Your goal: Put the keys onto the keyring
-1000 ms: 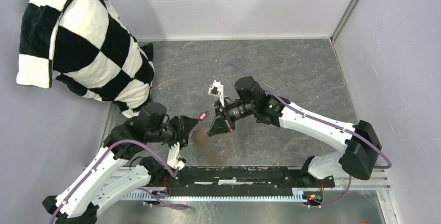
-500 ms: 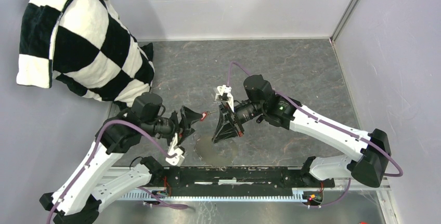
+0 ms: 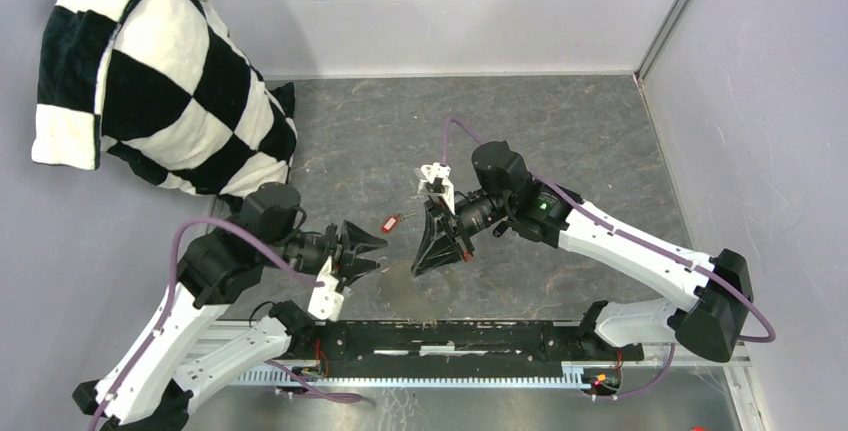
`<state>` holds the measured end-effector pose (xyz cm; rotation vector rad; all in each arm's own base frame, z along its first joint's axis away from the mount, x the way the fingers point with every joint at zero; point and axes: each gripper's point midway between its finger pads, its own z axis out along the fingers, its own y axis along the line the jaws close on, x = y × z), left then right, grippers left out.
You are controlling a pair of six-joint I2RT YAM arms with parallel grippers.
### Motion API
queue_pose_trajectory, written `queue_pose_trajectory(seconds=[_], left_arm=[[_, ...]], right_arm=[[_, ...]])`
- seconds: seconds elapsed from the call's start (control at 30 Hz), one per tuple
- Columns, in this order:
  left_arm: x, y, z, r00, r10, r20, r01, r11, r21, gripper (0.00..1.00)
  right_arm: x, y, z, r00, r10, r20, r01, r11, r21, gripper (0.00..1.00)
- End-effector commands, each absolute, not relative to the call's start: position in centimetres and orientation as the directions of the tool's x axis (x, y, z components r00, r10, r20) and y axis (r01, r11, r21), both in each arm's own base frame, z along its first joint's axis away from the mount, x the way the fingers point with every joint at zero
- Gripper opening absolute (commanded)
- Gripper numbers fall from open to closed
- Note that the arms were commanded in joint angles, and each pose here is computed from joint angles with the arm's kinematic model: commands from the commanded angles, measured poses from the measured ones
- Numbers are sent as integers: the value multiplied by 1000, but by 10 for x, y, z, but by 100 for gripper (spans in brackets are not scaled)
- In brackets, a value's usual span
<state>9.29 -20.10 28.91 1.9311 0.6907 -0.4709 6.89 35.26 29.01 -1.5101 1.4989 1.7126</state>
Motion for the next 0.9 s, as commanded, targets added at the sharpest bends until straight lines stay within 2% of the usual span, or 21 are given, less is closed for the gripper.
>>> queue_pose_trajectory(seconds=[0.0,0.07,0.13,0.27,0.43,0.63,0.87], left_arm=[[87,-207,305,831,156,-533,555,-296,778,44],[85,-207,308,871,118,-476,489,-286,824,37],[81,-207,312,902,79,-424,428,-274,861,36],[77,-208,320,956,14,-294,289,-223,931,47],[75,-210,326,991,-36,-127,120,-155,981,51],[72,-213,329,996,-83,35,-44,-115,992,47],[70,-214,338,988,-101,116,-124,-75,989,41]], right_arm=[[61,348,314,-290,-264,-920,-829,-411,379,0],[61,348,313,-294,-264,-919,-827,-412,383,0],[60,348,313,-298,-264,-917,-824,-415,387,0],[60,349,314,-303,-262,-916,-818,-422,391,0],[61,350,315,-307,-262,-915,-815,-425,394,0],[61,351,315,-311,-263,-913,-812,-426,399,0],[62,352,315,-312,-262,-913,-814,-421,399,0]])
